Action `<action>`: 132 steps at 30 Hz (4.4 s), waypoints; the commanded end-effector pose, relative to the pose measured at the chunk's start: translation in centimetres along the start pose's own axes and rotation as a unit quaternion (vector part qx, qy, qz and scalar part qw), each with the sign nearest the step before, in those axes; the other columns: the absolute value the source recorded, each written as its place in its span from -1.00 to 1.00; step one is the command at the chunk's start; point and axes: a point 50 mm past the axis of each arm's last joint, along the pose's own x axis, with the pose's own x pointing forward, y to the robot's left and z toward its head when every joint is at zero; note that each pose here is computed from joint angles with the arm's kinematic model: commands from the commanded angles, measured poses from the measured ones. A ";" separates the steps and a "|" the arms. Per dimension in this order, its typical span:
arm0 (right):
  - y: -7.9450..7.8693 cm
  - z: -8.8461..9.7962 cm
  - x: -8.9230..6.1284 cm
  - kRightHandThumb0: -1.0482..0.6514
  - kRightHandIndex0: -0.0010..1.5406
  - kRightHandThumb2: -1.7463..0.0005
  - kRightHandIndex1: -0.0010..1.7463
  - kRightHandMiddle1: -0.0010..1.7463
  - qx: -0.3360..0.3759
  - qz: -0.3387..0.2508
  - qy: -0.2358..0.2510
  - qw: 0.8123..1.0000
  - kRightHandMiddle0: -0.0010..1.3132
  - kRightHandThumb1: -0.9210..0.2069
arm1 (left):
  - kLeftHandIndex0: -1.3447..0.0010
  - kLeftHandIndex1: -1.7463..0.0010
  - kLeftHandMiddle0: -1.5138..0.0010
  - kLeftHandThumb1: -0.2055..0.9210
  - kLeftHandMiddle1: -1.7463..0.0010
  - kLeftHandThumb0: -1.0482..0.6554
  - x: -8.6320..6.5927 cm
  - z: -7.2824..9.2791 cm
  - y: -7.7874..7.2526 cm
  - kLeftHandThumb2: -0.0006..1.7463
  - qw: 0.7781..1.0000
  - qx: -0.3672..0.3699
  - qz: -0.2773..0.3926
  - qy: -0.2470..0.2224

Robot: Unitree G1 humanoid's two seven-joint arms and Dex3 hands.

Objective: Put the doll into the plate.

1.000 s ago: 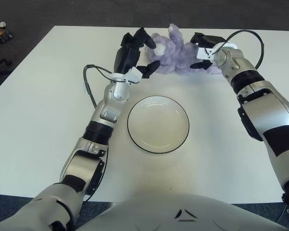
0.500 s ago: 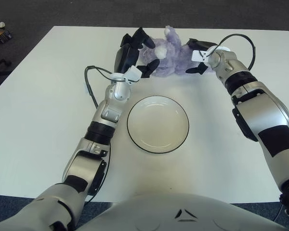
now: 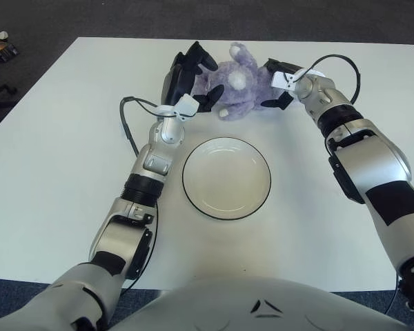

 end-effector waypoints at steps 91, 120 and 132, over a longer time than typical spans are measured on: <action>-0.3 0.1 -4.9 0.23 0.25 -1.00 0.84 1.00 0.175 -0.414 -0.107 0.887 0.09 0.82 | 0.43 -1.00 0.80 0.43 -1.00 -0.23 -0.1 -3.1 2.3 0.09 0.998 0.046 0.029 0.040; 0.2 2.4 -9.4 0.23 0.27 -0.97 0.79 1.00 0.149 -0.426 -0.155 0.879 0.07 0.81 | 0.55 -1.00 0.53 0.69 -0.65 0.23 -0.5 -4.6 7.8 -0.21 0.983 0.032 0.152 0.095; 1.0 2.3 -10.3 0.23 0.28 -0.99 0.80 1.00 0.156 -0.413 -0.153 0.884 0.08 0.83 | 0.61 -1.00 0.57 0.92 -0.59 0.23 -0.7 -5.0 9.5 -0.44 0.976 -0.008 0.182 0.116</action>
